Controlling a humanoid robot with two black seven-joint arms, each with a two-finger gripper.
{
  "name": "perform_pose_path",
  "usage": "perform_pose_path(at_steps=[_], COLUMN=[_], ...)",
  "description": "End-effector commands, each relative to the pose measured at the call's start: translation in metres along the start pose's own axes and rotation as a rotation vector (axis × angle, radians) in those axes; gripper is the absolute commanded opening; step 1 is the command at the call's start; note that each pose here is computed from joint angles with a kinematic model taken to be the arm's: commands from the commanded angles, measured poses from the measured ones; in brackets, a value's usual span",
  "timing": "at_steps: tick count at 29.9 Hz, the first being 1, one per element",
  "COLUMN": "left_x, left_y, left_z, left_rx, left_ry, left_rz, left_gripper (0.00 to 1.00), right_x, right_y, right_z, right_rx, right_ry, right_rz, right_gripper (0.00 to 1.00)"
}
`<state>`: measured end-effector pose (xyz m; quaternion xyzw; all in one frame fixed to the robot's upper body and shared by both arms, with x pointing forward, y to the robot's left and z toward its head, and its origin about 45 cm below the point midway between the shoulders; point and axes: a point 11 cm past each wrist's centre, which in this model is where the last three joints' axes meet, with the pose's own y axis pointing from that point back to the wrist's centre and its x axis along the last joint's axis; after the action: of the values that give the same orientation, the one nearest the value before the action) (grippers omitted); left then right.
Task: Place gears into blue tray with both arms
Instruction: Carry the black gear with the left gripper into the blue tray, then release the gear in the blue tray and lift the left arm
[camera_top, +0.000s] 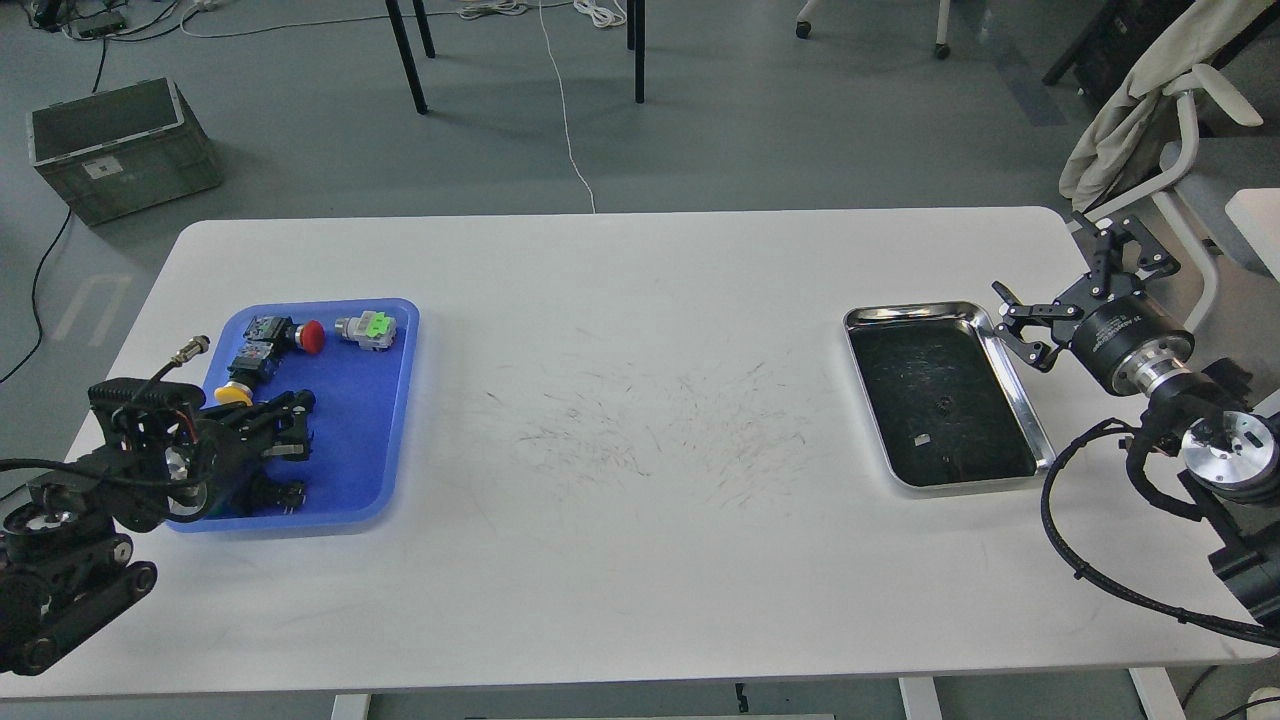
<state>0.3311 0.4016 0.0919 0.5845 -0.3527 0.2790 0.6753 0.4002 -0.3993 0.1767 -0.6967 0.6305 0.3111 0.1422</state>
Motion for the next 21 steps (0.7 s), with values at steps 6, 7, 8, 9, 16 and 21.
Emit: perform_pose_path(at_steps=[6, 7, 8, 9, 16, 21], left_x=[0.008, 0.013, 0.021, 0.028, 0.128, 0.207], left_y=[-0.003, -0.004, -0.006, -0.006, 0.008, 0.017], left_z=[0.004, 0.005, 0.008, 0.009, 0.009, 0.021], left_rx=[-0.009, -0.015, -0.023, -0.028, -0.062, -0.125], left_ry=[0.004, 0.004, 0.000, -0.005, 0.035, 0.285], left_rz=[0.030, 0.043, 0.060, 0.078, 0.264, 0.404], left_gripper=[0.73, 0.81, 0.88, 0.91, 0.97, 0.97], right_x=[0.000, 0.000, 0.000, -0.001, -0.007, -0.014], right_y=[0.000, 0.000, 0.000, 0.000, -0.004, -0.008], right_z=[0.000, 0.000, 0.000, -0.001, -0.005, -0.012], right_rx=[0.000, 0.000, 0.001, 0.001, 0.008, 0.020], right_ry=[0.000, 0.000, 0.000, -0.001, 0.002, 0.010], right_rz=[0.001, 0.001, 0.000, -0.001, -0.015, -0.035], right_gripper=[0.99, 0.99, 0.99, 0.99, 0.99, 0.99])
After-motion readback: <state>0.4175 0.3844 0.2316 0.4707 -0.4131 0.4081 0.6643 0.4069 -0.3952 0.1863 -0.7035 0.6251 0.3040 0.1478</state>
